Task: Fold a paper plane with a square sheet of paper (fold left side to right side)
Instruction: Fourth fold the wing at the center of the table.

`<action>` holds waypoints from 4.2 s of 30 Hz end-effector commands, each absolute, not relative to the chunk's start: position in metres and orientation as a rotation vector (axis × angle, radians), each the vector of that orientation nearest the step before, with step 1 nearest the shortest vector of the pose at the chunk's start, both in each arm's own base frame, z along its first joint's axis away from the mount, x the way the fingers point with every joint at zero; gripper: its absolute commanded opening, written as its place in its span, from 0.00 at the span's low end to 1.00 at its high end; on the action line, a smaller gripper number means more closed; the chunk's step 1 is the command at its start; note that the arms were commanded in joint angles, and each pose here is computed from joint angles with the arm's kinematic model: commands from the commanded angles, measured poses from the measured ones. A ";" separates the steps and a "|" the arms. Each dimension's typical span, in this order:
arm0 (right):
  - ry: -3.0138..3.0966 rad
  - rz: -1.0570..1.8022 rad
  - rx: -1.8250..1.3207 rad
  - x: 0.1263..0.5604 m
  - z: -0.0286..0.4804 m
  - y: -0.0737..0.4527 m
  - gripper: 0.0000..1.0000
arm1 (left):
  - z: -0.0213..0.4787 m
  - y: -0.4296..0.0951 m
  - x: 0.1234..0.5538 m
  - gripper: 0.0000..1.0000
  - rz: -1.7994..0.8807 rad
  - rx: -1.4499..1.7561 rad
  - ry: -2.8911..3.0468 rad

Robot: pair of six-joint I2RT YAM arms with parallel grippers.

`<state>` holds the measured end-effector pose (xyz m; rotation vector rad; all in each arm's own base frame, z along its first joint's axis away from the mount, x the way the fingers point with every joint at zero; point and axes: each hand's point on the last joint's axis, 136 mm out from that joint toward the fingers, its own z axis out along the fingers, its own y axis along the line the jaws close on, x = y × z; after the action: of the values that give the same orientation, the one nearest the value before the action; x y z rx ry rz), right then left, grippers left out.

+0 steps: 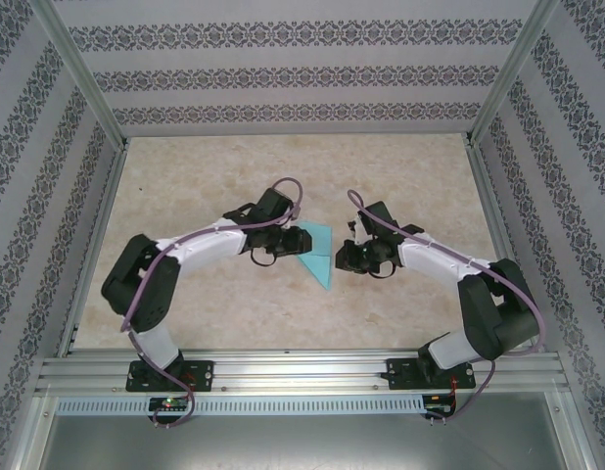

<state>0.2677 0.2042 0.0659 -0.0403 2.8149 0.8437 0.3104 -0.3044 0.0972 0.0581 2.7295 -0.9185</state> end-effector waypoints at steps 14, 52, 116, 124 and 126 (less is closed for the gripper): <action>2.713 0.980 -0.206 0.294 0.067 0.232 0.33 | 0.067 -0.301 0.311 0.53 -1.020 -0.092 2.763; 2.698 0.726 -0.213 0.304 0.066 0.205 0.30 | 0.061 -0.318 0.319 0.14 -1.090 -0.139 2.752; 2.491 0.390 -0.641 0.257 0.030 0.248 0.34 | 0.084 -0.337 0.318 0.19 -1.086 -0.222 2.727; 2.503 0.369 -0.630 0.258 0.026 0.245 0.29 | 0.085 -0.339 0.320 0.19 -1.090 -0.222 2.723; 2.509 0.368 -0.631 0.257 0.024 0.244 0.27 | 0.089 -0.338 0.320 0.19 -1.087 -0.217 2.716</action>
<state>0.2490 0.2385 0.0192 -0.6434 2.5348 0.3773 0.3162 -0.3317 0.0797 -0.2329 2.7345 -1.0803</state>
